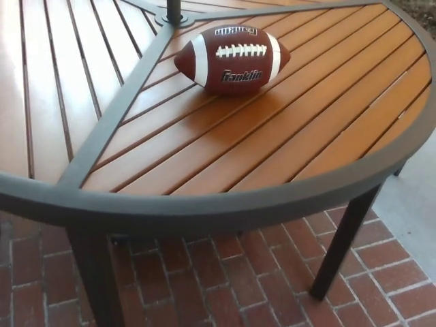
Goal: Pick up a football using both hands and turn around and walk towards another desk and put it on the desk
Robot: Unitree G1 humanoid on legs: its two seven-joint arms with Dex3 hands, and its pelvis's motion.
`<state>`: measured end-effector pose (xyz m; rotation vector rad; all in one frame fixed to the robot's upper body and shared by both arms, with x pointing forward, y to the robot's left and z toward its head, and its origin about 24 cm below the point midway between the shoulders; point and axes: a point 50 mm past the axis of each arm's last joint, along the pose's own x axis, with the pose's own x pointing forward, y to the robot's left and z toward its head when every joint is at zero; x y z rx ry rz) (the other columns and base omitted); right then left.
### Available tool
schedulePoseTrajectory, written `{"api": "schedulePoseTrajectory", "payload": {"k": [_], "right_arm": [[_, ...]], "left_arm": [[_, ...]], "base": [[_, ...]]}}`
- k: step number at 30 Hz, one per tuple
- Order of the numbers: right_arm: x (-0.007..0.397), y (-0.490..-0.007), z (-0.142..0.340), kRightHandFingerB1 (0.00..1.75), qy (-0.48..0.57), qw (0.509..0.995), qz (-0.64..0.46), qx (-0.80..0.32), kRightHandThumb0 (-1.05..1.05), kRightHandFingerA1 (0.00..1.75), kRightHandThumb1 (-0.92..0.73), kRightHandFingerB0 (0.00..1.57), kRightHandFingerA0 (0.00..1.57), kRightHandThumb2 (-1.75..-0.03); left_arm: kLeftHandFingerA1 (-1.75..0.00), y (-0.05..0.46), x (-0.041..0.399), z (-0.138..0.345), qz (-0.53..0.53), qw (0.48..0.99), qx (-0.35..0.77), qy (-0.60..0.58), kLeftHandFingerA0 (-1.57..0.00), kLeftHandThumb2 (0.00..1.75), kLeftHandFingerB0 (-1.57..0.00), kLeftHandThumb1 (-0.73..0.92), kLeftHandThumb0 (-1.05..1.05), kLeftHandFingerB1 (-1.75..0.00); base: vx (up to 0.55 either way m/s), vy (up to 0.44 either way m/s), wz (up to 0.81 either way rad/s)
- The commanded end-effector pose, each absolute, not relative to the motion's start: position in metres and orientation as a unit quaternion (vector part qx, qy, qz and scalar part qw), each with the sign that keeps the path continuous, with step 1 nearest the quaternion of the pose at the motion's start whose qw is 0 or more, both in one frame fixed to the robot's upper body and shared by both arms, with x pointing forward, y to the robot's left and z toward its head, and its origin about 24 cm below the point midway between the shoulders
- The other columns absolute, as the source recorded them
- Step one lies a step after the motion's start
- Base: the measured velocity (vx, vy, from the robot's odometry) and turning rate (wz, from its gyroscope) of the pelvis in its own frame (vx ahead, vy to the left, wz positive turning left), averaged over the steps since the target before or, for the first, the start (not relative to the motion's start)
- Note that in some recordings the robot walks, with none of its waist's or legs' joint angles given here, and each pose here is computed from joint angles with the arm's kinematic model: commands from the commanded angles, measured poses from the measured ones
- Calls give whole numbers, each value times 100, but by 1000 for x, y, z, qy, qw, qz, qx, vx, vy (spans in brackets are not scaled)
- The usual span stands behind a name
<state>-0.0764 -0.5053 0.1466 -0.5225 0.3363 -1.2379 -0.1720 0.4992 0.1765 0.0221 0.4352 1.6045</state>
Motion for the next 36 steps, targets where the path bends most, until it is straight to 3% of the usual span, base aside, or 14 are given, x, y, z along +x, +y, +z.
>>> {"api": "schedulePoseTrajectory", "payload": {"k": [1, 2, 3, 4, 11, 12, 18, 19, 21, 23, 31, 32, 36], "right_arm": [[-23, -392, -64, 53, 504, 832, -154, -171, -22, 58, -59, 84, 112, -58], [-20, -391, -64, 53, 502, 833, -149, -178, -22, 58, -59, 84, 112, -58], [-12, -391, -64, 55, 490, 840, -149, -183, -18, 58, -61, 85, 112, -59], [1, -387, -61, 52, 469, 849, -134, -205, -15, 56, -63, 84, 111, -59], [27, -376, -61, 55, 430, 871, -99, -217, -9, 59, -61, 87, 114, -65], [33, -370, -60, 56, 420, 878, -79, -214, -8, 59, -61, 96, 120, -79], [47, -358, -59, 57, 404, 890, -39, -208, -10, 59, -62, 92, 117, -71], [49, -355, -58, 56, 401, 892, -29, -209, -11, 59, -62, 90, 114, -69], [49, -352, -58, 57, 392, 896, -13, -209, -12, 59, -63, 90, 114, -67], [49, -351, -59, 56, 393, 895, -15, -211, -12, 59, -62, 90, 116, -67], [48, -344, -63, 52, 402, 892, -25, -205, -18, 54, -64, 85, 112, -59], [47, -344, -64, 56, 397, 897, -31, -189, -13, 58, -61, 88, 113, -63], [47, -344, -65, 56, 397, 898, -41, -183, -12, 59, -62, 88, 113, -63]], "left_arm": [[-84, 371, -66, -71, 186, 808, 170, 533, -94, 83, -97, 60, -7, -67], [-84, 370, -63, -71, 182, 808, 186, 528, -94, 83, -97, 60, -7, -67], [-94, 368, -54, -74, 179, 813, 200, 516, -100, 61, -102, 65, -15, -64], [-89, 364, -41, -75, 190, 826, 201, 491, -100, 68, -102, 62, -7, -63], [-84, 355, -16, -78, 138, 839, 227, 474, -99, 68, -98, 66, -7, -60], [-90, 350, -10, -78, 131, 847, 209, 470, -97, 64, -98, 70, -11, -61], [-90, 338, 7, -77, 113, 863, 186, 456, -98, 66, -97, 70, -9, -62], [-92, 336, 8, -77, 114, 866, 180, 452, -100, 77, -95, 67, -3, -64], [-91, 330, 10, -77, 106, 872, 172, 446, -99, 81, -94, 65, -4, -66], [-92, 328, 10, -78, 107, 867, 177, 454, -98, 71, -93, 65, -6, -67], [-94, 330, 6, -82, 123, 871, 158, 450, -101, 77, -97, 63, -3, -68], [-90, 330, 6, -84, 132, 865, 159, 456, -99, 69, -98, 67, -8, -64], [-89, 331, 6, -84, 133, 864, 166, 457, -100, 67, -98, 67, -8, -64]], "base": [[-169, 39, -7], [-144, -17, 0], [-119, -42, -2], [-128, -65, 1], [-72, -98, 6], [-115, -118, -8], [-78, -52, 0], [0, 0, 0], [-46, 72, -9], [-66, 101, 16], [14, 62, 5], [0, 0, 0], [1, -13, 3]]}}
